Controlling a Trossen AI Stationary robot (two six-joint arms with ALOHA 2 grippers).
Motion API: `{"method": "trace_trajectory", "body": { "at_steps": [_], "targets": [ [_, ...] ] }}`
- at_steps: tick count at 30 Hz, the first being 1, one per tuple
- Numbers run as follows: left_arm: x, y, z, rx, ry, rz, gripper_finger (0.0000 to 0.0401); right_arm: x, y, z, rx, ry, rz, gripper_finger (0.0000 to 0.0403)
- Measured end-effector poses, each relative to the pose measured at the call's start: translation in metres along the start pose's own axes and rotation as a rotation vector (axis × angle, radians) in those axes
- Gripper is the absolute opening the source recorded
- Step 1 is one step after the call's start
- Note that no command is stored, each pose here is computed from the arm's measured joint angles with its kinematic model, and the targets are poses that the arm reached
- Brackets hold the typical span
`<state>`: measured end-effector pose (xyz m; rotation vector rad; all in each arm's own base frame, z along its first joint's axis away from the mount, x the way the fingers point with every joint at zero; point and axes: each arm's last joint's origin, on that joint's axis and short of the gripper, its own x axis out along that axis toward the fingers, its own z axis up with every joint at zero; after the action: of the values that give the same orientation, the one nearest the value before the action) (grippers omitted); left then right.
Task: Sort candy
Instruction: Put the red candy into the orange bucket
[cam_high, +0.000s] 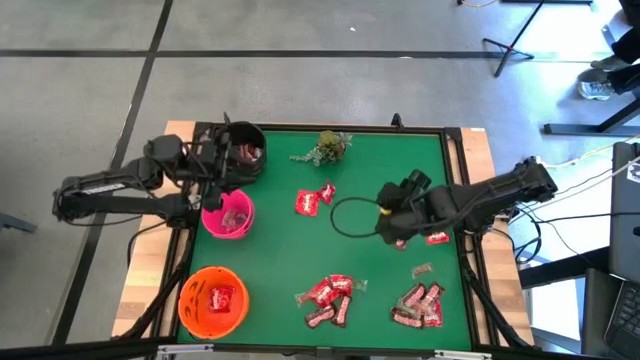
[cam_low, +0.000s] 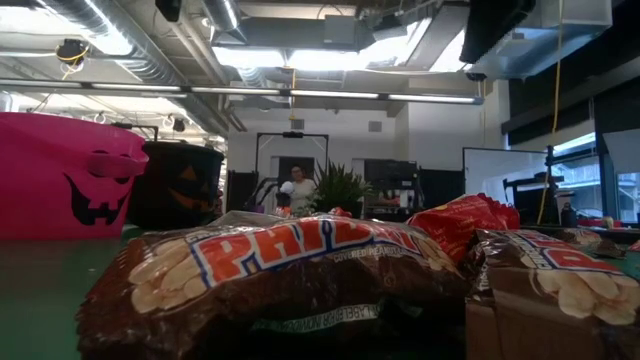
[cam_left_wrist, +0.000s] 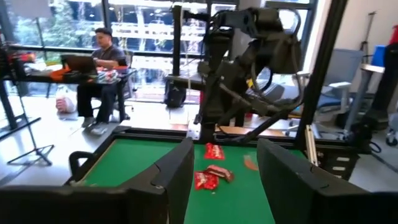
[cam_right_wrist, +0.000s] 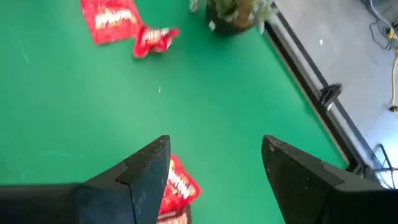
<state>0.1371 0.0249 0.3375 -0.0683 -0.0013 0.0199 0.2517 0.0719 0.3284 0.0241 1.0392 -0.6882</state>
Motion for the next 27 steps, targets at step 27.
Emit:
{"method": "trace_trajectory", "body": {
  "at_steps": [27],
  "targets": [
    [0.036, -0.011, -0.023, 0.009, 0.087, 0.009, 0.0159, 0.119, -0.028, -0.138, 0.326, 0.738, 0.013, 0.0248]
  ]
}}
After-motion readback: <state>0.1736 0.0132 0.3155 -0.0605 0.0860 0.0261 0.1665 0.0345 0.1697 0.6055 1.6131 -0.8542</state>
